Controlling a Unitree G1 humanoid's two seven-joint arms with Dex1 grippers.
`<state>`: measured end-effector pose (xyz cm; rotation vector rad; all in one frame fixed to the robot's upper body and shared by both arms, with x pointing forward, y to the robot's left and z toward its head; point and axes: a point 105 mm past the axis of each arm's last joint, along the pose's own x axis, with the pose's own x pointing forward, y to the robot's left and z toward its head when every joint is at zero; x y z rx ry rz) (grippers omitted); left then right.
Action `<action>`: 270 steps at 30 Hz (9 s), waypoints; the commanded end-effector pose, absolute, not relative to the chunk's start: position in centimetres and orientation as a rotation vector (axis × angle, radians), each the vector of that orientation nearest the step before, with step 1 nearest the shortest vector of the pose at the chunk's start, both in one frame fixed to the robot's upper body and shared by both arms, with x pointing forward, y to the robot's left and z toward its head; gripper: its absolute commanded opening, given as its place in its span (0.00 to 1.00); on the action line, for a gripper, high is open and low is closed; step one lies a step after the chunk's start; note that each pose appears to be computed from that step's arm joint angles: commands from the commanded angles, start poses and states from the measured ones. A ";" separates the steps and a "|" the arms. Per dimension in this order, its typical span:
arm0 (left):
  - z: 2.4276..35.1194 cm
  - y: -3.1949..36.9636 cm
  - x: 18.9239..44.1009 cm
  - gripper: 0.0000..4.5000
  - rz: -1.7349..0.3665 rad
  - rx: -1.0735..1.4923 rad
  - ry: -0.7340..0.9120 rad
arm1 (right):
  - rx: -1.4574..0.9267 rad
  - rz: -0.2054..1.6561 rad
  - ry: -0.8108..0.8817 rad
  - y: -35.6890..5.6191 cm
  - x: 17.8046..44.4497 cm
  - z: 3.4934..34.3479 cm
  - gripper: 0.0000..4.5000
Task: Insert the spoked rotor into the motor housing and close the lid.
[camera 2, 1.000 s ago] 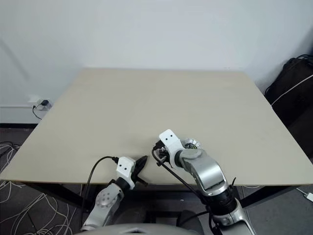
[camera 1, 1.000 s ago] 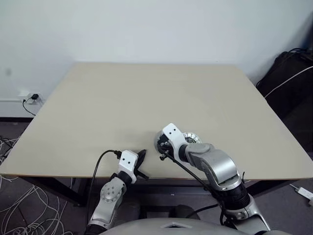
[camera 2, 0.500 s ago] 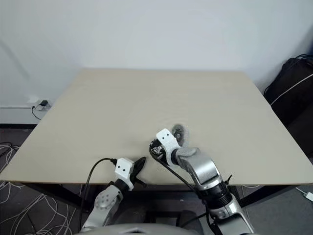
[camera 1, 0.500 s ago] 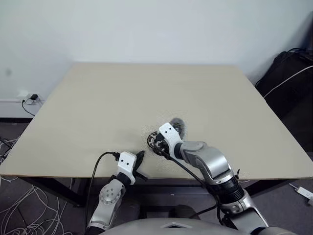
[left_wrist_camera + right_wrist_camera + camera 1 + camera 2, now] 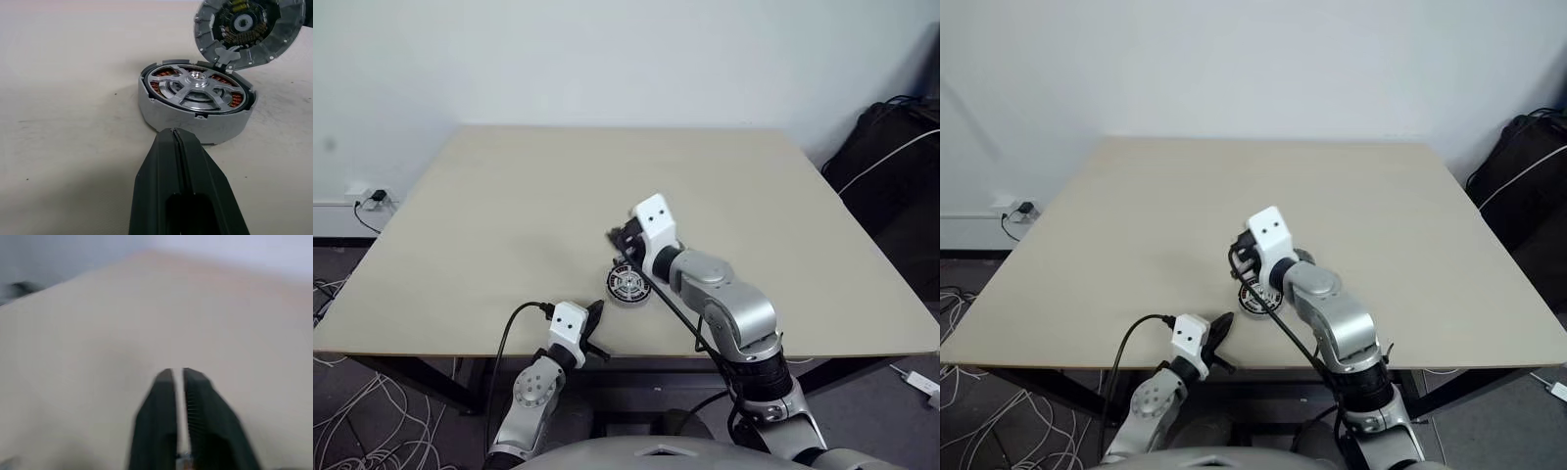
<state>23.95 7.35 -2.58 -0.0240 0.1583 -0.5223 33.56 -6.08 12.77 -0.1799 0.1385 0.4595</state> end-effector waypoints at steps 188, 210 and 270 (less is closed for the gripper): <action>-0.8 8.0 24.4 0.00 -0.509 -0.021 0.114 | -0.375 0.915 0.591 -8.5 32.8 -2.4 0.73; 3.7 8.2 31.4 0.00 -0.345 -0.231 0.259 | -0.350 0.911 0.617 -8.1 32.4 -2.8 0.73; -1.8 6.1 31.9 0.00 -0.816 -0.086 0.907 | -0.351 0.879 0.584 -8.8 29.0 -2.0 0.99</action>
